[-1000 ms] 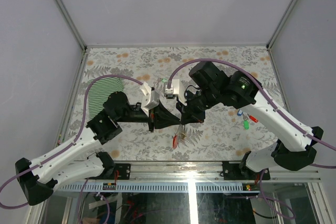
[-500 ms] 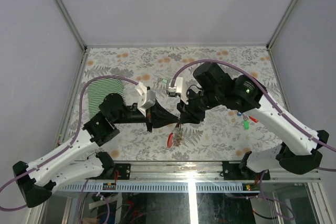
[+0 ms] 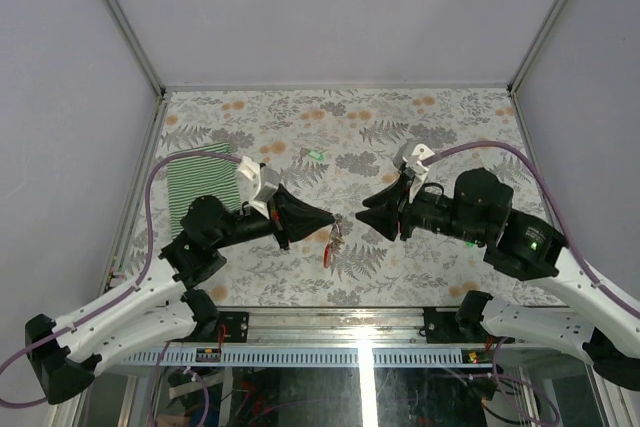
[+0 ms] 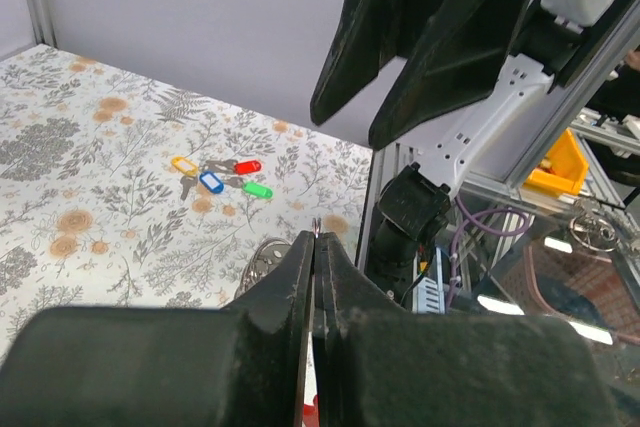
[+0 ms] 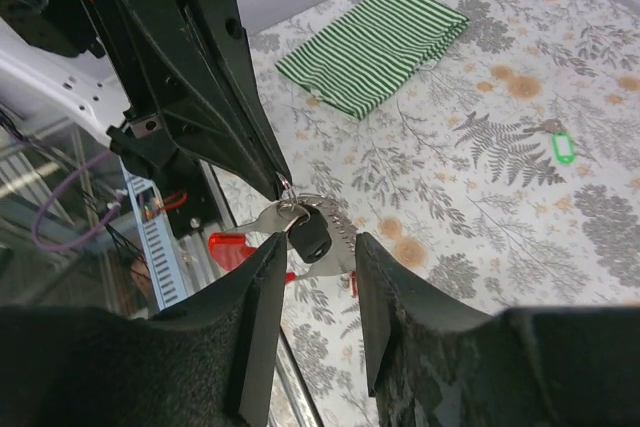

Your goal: Put the keys on the keyring

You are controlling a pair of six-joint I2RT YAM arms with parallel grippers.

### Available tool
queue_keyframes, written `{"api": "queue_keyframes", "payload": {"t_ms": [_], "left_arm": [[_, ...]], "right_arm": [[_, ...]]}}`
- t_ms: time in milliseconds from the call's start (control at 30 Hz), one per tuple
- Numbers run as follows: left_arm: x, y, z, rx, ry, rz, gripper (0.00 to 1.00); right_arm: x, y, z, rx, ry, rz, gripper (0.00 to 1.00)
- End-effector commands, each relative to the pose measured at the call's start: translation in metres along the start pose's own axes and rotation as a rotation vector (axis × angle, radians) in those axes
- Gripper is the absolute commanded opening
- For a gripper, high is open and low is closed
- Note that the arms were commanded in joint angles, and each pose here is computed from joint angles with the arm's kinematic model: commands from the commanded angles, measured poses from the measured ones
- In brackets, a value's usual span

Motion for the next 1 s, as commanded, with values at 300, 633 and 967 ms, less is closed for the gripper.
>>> {"api": "queue_keyframes", "payload": {"t_ms": [300, 633, 967], "left_arm": [[0.006, 0.048, -0.039, -0.029, -0.178, -0.245, 0.00], [0.007, 0.050, -0.043, -0.035, -0.186, -0.247, 0.00], [0.006, 0.050, -0.044, -0.034, -0.194, -0.243, 0.00]], "right_arm": [[-0.001, 0.026, 0.028, 0.045, 0.146, -0.393, 0.35], [-0.006, 0.010, 0.037, 0.074, 0.204, -0.352, 0.43], [-0.019, -0.002, 0.039, 0.074, 0.225, -0.304, 0.43]]}}
Point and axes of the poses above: each gripper's point midway between its finger pads, its own x axis back along the fingers, its own z axis along the line the jaws close on, y = z × x, the point moved 1 cm from there along x, back along the fingers, and after that the axes turned 12 degrees about x, right-handed, at the moved point
